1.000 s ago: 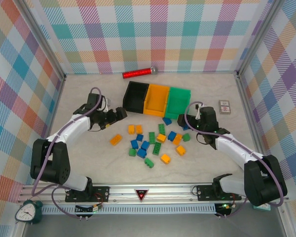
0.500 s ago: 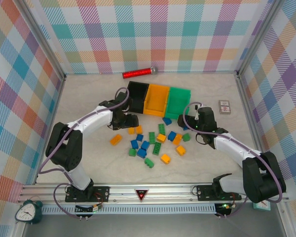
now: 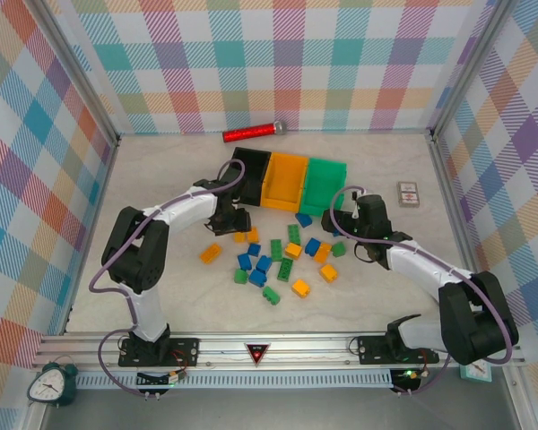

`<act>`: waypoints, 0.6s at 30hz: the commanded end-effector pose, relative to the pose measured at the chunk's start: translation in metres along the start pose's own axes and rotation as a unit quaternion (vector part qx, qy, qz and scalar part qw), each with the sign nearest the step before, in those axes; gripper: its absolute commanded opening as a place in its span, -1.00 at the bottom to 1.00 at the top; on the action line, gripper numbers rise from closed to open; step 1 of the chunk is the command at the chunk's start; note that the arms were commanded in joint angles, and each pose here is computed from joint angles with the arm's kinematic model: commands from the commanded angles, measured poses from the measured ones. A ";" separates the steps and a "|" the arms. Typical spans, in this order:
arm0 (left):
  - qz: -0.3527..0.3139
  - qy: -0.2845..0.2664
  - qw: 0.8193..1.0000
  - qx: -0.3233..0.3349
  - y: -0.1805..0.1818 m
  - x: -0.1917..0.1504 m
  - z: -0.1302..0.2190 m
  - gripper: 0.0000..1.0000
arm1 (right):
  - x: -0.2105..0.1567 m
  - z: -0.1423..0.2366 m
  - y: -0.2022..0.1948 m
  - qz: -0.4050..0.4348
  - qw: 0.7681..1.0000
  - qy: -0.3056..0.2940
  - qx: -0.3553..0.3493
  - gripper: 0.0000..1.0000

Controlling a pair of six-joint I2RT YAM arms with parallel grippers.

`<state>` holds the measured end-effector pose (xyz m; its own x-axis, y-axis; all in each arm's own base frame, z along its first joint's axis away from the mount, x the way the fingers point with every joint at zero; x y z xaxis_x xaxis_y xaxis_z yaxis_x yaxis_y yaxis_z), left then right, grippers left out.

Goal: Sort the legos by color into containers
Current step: Pick up the lego from the center of the table.

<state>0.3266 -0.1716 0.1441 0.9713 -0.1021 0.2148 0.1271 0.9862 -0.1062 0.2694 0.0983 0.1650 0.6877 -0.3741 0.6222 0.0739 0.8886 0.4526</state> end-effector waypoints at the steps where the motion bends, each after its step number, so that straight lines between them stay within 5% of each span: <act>1: -0.003 0.026 1.000 0.016 -0.001 -0.005 -0.009 0.06 | 0.007 0.001 0.008 0.010 1.000 -0.010 0.003 1.00; 8: -0.006 0.027 0.999 0.017 -0.003 -0.004 -0.010 0.00 | 0.007 0.001 0.008 0.011 1.000 -0.011 0.000 1.00; 12: -0.009 0.021 1.000 0.018 -0.004 -0.004 -0.008 -0.66 | 0.007 0.002 0.008 0.011 1.000 -0.012 0.000 1.00; 18: -0.014 -0.013 0.999 0.029 -0.006 0.006 0.018 -0.70 | 0.007 0.001 0.008 0.012 1.000 -0.011 -0.002 0.99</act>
<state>0.3274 -0.1743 0.1362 0.9737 -0.1179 0.1948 0.1332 0.9888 -0.0677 0.2699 0.0988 0.1662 0.6824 -0.3727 0.6289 0.0800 0.8932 0.4426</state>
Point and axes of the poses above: each hand's point on the last joint's axis, 136 mm out from that joint toward the fingers, its own z axis back along the fingers, its own y axis along the line the jaws close on, x = y × z, the point moved 10 cm from there along z, back along the fingers, and after that the axes turned 11 degrees about -z, right-handed, at the moved point
